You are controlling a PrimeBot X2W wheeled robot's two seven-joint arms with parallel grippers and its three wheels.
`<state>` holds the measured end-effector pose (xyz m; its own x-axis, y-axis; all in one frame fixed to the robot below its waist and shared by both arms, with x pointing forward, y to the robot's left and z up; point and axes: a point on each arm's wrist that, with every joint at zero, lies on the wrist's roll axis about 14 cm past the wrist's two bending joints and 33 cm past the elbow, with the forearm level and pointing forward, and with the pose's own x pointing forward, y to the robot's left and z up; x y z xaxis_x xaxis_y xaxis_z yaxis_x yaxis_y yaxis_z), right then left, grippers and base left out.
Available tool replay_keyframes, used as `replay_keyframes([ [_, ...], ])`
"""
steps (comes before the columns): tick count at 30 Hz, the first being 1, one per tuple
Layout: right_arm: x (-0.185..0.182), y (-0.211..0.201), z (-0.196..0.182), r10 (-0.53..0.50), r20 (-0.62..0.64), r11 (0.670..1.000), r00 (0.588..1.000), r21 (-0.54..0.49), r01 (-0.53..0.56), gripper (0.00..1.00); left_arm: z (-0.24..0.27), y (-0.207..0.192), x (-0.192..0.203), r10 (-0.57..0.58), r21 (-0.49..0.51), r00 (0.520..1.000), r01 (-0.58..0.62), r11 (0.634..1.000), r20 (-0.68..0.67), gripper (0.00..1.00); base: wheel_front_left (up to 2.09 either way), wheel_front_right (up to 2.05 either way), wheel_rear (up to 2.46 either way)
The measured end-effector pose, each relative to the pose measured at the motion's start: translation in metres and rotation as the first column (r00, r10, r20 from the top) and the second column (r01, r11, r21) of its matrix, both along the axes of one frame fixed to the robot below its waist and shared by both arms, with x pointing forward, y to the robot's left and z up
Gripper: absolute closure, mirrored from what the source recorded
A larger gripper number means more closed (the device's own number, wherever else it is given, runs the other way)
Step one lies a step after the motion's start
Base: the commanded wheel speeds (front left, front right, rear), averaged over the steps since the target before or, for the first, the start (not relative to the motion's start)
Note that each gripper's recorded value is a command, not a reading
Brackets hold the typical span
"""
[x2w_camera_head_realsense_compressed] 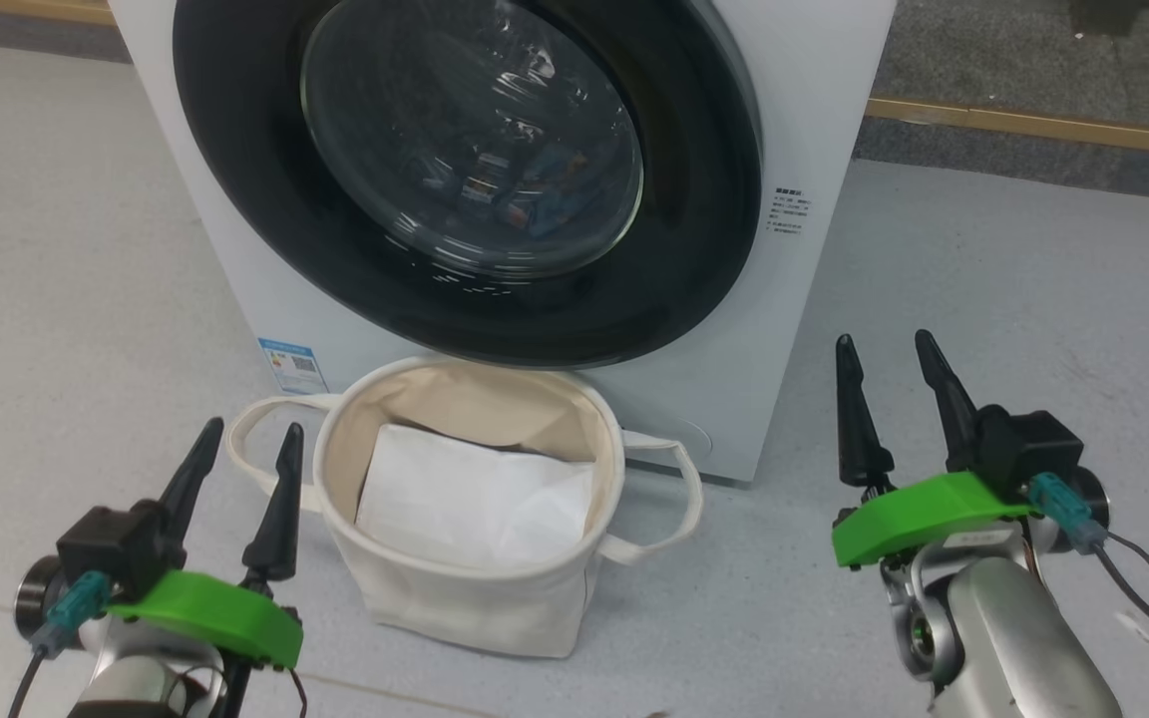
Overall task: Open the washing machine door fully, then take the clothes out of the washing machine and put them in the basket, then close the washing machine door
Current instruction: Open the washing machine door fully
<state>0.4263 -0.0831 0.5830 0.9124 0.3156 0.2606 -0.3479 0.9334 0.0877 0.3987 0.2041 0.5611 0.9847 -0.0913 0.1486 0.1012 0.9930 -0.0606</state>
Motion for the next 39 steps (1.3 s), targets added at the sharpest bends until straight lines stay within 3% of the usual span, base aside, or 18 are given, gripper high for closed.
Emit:
replay_keyframes([
  [1, 0.0, -0.001, 0.0, 0.0, -0.003, 1.0, 1.0, 0.011, 0.0, 0.0, -0.001, 0.0, 0.0, 0.002, 0.002, 1.0, -0.002, 1.0, -0.003, 0.0, 0.0, 0.0, 0.0],
  [2, 0.0, -0.001, -0.001, -0.001, -0.006, 1.0, 1.0, 0.017, 0.001, 0.18, -0.002, 0.0, 0.0, 0.004, 0.003, 1.0, -0.004, 1.0, -0.005, 0.0, 0.0, 0.0, 0.0],
  [3, 0.0, -0.002, -0.001, -0.001, -0.011, 0.999, 1.0, 0.033, 0.002, 1.0, -0.002, 0.0, 0.001, 0.004, 0.003, 1.0, -0.004, 1.0, -0.006, 0.0, 0.0, 0.0, 0.0],
  [8, 0.003, -0.011, 0.002, -0.009, -0.037, 0.984, 0.999, 0.176, 0.015, 1.0, -0.007, -0.002, 0.004, -0.002, 0.004, 1.0, 0.002, 1.0, -0.019, 0.0, 0.0, 0.0, 0.0],
  [12, 0.01, -0.022, -0.012, -0.015, -0.112, 0.946, 0.994, 0.321, 0.05, 1.0, -0.014, -0.005, 0.008, -0.009, 0.003, 0.999, 0.009, 1.0, -0.038, 0.0, 0.0, 0.0, 0.0],
  [16, 0.03, -0.046, -0.029, -0.01, -0.21, 0.867, 0.978, 0.485, 0.113, 1.0, -0.029, -0.005, 0.015, -0.009, -0.006, 0.997, 0.008, 1.0, -0.077, 0.0, 0.0, 0.0, 0.0],
  [21, 0.067, -0.06, -0.022, 0.11, -0.291, 0.774, 0.95, 0.625, 0.102, 1.0, -0.04, -0.004, 0.028, -0.006, -0.012, 0.995, 0.005, 1.0, -0.099, 0.0, 0.0, 0.0, 0.0],
  [26, 0.101, -0.064, -0.02, 0.257, -0.347, 0.694, 0.902, 0.715, 0.078, 1.0, -0.055, -0.004, 0.038, -0.004, -0.024, 0.992, 0.001, 1.0, -0.13, 0.0, 0.0, 0.0, 0.0],
  [29, 0.115, -0.063, -0.02, 0.307, -0.37, 0.677, 0.877, 0.732, 0.072, 1.0, -0.064, -0.005, 0.041, -0.005, -0.031, 0.988, 0.0, 1.0, -0.152, 0.0, 0.0, 0.0, 0.0],
  [32, 0.138, -0.058, -0.017, 0.402, -0.382, 0.615, 0.832, 0.786, 0.064, 1.0, -0.073, -0.002, 0.044, 0.003, -0.04, 0.986, -0.01, 0.999, -0.169, 0.0, 0.0, 0.0, 0.0],
  [39, 0.177, -0.022, -0.001, 0.579, -0.379, 0.541, 0.721, 0.841, 0.008, 1.0, -0.088, 0.004, 0.045, 0.027, -0.061, 0.978, -0.041, 0.997, -0.209, 0.0, 0.0, 0.0, 0.0],
])
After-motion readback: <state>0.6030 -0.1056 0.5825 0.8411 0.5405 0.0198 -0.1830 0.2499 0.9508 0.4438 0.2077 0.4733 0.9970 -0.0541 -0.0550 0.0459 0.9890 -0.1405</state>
